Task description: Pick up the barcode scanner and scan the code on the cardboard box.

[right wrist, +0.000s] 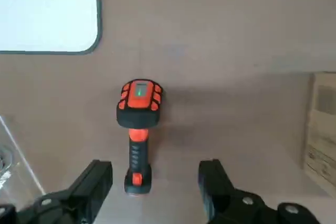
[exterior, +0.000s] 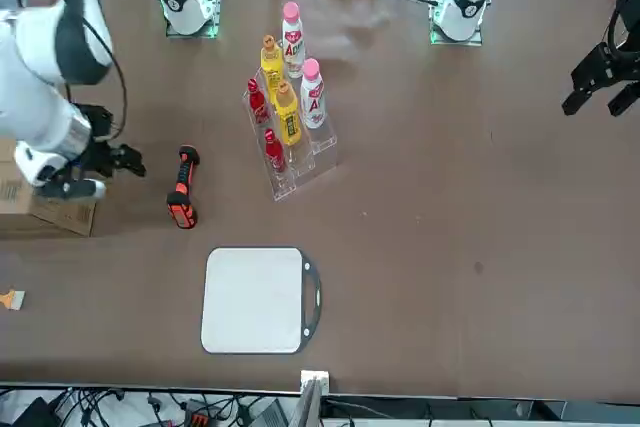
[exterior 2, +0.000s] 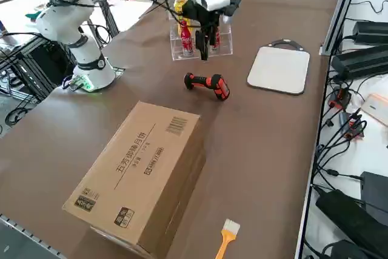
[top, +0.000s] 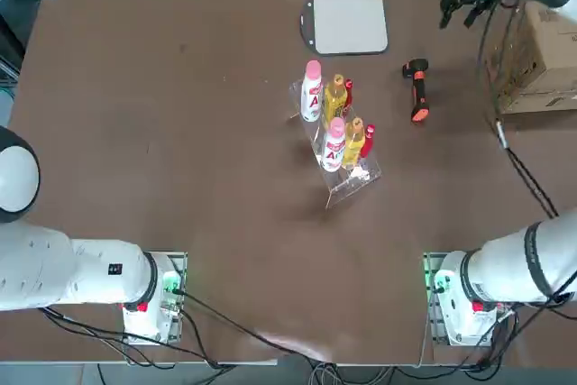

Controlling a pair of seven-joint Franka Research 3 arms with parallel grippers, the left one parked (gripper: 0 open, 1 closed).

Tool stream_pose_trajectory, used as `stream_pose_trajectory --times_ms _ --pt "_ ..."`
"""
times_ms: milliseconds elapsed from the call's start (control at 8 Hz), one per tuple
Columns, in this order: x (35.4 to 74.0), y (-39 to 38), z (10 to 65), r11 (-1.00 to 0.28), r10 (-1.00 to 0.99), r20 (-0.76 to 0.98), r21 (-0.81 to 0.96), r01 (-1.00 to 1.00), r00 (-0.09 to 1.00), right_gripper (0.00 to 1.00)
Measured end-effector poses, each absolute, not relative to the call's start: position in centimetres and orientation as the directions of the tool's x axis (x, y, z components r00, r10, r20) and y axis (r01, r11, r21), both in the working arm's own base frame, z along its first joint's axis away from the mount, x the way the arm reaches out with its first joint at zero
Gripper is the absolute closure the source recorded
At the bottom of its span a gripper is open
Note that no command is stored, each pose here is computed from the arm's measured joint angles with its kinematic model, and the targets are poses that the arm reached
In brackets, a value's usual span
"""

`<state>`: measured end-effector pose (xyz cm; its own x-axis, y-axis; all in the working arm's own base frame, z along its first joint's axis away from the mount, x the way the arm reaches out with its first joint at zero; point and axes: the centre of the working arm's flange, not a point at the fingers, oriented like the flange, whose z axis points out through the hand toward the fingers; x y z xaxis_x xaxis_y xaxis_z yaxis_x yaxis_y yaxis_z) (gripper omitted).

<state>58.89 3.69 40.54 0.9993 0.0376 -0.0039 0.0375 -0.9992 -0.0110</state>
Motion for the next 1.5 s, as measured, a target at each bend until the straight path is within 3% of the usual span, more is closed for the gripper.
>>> stream_pose_trajectory --times_ms 500,1500 --pt "53.6 6.5 29.1 -0.996 0.087 0.06 -0.012 0.088 0.994 0.0" --pt "53.3 7.7 20.9 -0.994 0.109 0.067 -0.015 0.11 0.992 0.01"
